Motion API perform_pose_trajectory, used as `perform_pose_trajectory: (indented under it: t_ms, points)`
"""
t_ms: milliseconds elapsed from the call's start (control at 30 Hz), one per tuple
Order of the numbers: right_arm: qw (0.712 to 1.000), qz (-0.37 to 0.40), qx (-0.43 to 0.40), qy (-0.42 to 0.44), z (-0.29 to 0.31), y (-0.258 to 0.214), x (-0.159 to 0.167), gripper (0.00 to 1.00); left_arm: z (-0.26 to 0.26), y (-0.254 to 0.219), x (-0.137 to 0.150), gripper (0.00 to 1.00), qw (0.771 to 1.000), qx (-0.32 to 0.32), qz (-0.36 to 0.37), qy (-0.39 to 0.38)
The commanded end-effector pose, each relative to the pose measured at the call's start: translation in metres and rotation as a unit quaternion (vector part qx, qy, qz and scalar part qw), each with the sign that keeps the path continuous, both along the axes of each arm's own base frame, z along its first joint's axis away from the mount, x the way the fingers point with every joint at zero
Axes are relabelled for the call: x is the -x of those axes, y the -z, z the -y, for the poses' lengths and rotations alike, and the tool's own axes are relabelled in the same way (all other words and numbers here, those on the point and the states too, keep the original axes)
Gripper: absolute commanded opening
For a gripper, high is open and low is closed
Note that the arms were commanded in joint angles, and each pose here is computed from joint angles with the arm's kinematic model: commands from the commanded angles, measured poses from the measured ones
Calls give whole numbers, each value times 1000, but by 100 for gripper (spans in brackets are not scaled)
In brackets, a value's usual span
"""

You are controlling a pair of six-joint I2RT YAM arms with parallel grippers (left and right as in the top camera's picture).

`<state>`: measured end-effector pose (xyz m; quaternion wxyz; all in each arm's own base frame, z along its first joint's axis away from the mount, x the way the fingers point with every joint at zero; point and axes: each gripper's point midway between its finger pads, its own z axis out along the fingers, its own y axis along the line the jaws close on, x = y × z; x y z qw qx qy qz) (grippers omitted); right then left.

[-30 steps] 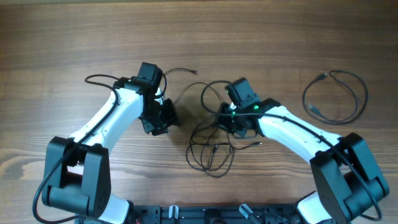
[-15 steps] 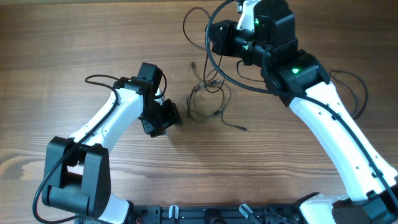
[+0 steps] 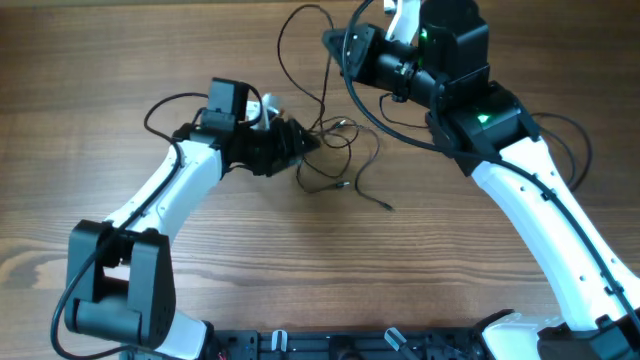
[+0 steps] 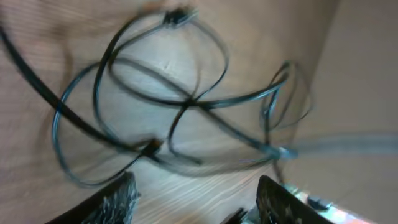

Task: Untangle cables
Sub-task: 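Lift the grasped strand with the right gripper and carry it right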

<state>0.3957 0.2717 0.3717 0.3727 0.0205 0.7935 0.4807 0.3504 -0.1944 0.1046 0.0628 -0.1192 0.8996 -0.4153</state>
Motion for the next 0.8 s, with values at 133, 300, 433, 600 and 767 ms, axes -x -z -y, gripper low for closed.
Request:
perform_pose_trajectory:
  t_ms: [133,300,433,600,767]
  points:
    - [974,60,-178,-124,-20,-109,47,5,3,-26,-21,70,992,72,-48,-93]
    - [974,37,-177,-135,-23,-102,50,5,3,-27,-23,70,992,72,-44,-93]
    - [977,55,-165,-125,-20,-102,46,5,3,-27,-23,69,992,71,-42,-93]
    - [995,-29,16,89,53,-1,-13,4,-26,15,6,67,986,-42,-108,-118]
    - [955,-95,173,221,178,62,-28,4,-72,50,45,68,954,-192,-174,-148]
